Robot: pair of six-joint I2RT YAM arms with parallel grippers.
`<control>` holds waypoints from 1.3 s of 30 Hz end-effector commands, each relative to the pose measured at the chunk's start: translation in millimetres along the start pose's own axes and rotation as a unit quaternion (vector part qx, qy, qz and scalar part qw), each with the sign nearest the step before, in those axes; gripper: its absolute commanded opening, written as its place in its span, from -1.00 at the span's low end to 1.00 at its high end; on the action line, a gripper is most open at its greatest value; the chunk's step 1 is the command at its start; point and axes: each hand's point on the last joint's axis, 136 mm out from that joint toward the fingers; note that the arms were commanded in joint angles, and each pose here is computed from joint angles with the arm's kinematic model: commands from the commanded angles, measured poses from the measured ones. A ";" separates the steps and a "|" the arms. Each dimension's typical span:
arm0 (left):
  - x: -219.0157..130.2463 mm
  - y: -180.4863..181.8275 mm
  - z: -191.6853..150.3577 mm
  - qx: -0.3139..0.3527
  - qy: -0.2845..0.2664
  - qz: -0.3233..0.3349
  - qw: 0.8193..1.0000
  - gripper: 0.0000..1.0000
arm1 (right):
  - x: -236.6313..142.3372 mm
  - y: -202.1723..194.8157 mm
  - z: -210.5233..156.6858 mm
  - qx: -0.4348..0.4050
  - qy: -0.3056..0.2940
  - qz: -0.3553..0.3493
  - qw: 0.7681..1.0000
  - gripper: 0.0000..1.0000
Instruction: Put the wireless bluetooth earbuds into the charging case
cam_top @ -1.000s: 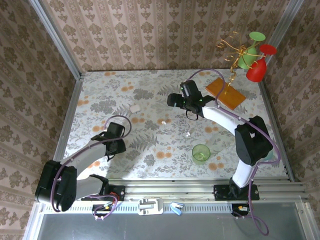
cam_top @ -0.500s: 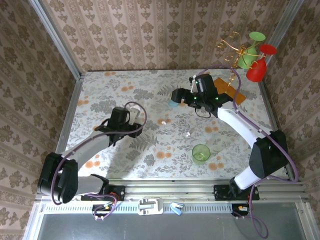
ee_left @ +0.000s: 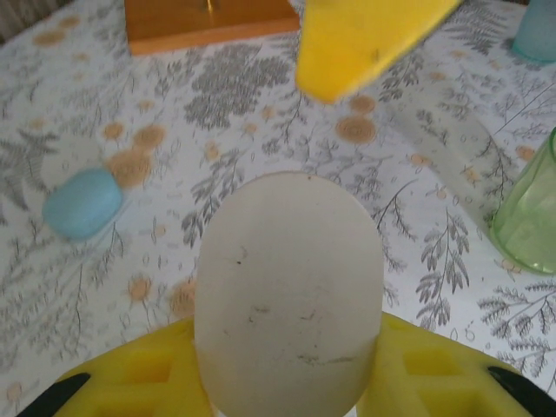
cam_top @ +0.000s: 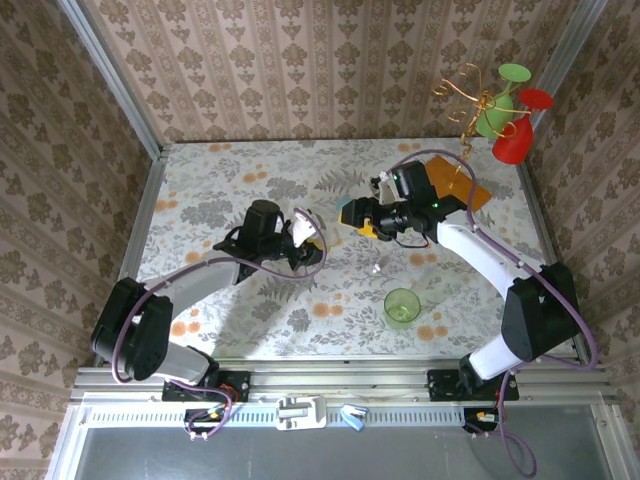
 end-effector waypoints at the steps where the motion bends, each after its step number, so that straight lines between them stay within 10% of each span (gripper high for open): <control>1: 1.5 5.0 30.3 0.057 -0.046 -0.001 0.997 -0.31 | -6.0 10.2 -16.9 0.012 0.027 0.032 0.999 0.46; 14: 5.8 -4.5 30.5 0.103 -0.052 0.001 0.993 -0.29 | 11.2 7.0 -29.8 0.024 0.049 0.035 0.998 0.13; 21: 1.5 21.6 -11.0 -0.027 0.037 0.094 0.995 -0.33 | 0.4 -16.0 -11.3 0.013 -0.019 -0.026 0.999 0.39; 29: -34.6 -3.0 -105.3 -0.338 0.172 0.213 0.900 -0.33 | 2.7 -29.3 -3.3 -0.028 -0.049 -0.061 0.997 0.48; 39: -45.5 -32.8 -157.2 -0.410 0.307 0.225 0.829 -0.18 | 12.7 -39.6 -3.7 -0.045 -0.042 -0.081 0.995 0.51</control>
Point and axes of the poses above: each hand's point on the last joint's axis, 136 mm out from that joint toward the fingers, its own x axis out along the fingers, its own y axis along the line the jaws close on, z = x × y, and after that the axes turned 15 degrees about x, right-handed
